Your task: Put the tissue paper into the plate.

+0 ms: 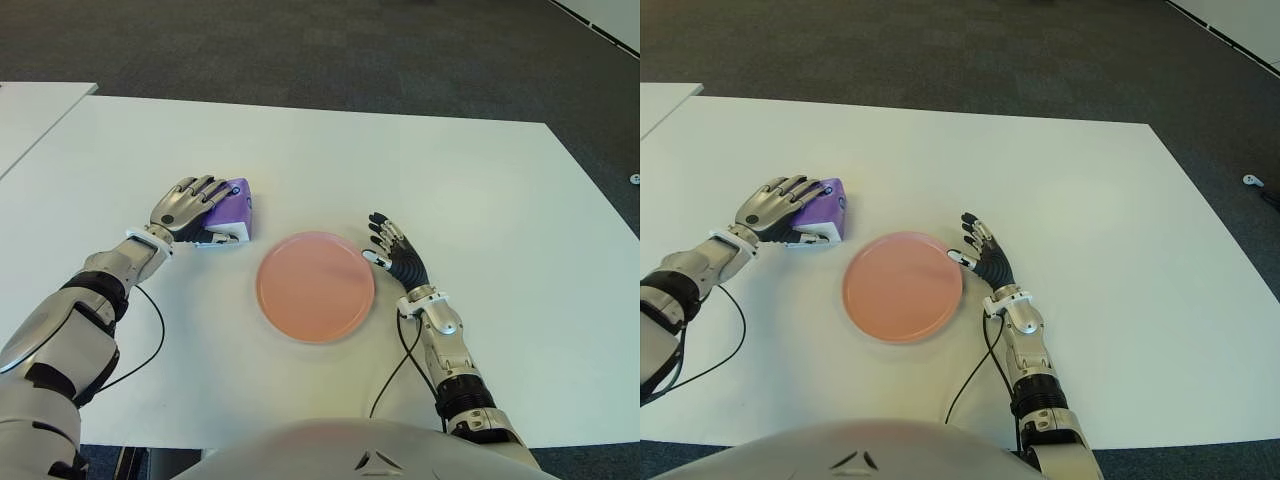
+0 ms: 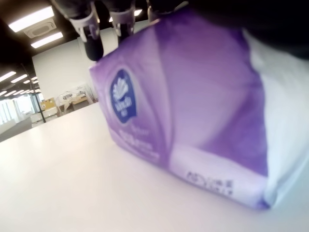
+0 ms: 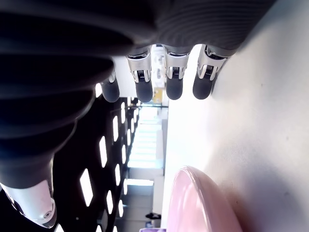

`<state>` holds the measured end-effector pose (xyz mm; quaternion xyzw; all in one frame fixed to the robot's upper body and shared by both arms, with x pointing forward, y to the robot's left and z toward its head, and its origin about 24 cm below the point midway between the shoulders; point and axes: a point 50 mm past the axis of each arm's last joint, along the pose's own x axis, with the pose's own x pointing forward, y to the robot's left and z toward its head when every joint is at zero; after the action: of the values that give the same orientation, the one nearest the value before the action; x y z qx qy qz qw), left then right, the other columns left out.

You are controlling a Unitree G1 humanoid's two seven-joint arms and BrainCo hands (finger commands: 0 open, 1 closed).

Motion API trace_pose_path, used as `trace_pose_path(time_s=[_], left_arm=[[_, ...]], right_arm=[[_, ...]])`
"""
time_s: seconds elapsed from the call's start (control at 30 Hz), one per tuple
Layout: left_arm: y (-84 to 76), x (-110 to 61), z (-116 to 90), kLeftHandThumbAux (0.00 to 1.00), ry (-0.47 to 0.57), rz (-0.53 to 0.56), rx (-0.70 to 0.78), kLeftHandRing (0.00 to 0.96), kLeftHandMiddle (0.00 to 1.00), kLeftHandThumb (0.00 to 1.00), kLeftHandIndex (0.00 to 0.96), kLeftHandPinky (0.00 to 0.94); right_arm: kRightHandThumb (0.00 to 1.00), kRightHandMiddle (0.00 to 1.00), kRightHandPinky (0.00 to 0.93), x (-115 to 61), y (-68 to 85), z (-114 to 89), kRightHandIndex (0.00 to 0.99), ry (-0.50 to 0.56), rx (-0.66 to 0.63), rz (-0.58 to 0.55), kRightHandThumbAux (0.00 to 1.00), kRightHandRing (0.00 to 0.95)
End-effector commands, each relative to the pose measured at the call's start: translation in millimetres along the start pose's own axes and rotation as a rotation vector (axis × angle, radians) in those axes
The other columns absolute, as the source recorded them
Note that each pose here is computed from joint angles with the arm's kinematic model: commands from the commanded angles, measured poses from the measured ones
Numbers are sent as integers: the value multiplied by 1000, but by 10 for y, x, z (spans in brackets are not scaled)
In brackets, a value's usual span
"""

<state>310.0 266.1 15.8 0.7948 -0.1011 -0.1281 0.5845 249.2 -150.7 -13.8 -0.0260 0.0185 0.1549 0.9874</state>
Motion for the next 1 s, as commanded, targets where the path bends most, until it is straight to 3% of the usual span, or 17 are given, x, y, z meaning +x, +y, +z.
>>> trace_pose_path(time_s=[0.03, 0.57, 1.0], left_arm=[[-436, -247, 286, 110, -92, -200, 62, 0, 0, 393, 0, 0], [-468, -256, 335, 162, -108, -122, 246, 0, 0, 369, 0, 0], [-488, -258, 320, 197, -114, -164, 272, 0, 0, 472, 0, 0]], right_arm=[[6, 0, 0, -711, 181, -832, 0, 478, 141, -20, 669, 0], [1, 0, 0, -731, 180, -820, 0, 479, 142, -18, 670, 0], [3, 0, 0, -755, 192, -815, 0, 476, 152, -18, 673, 0]])
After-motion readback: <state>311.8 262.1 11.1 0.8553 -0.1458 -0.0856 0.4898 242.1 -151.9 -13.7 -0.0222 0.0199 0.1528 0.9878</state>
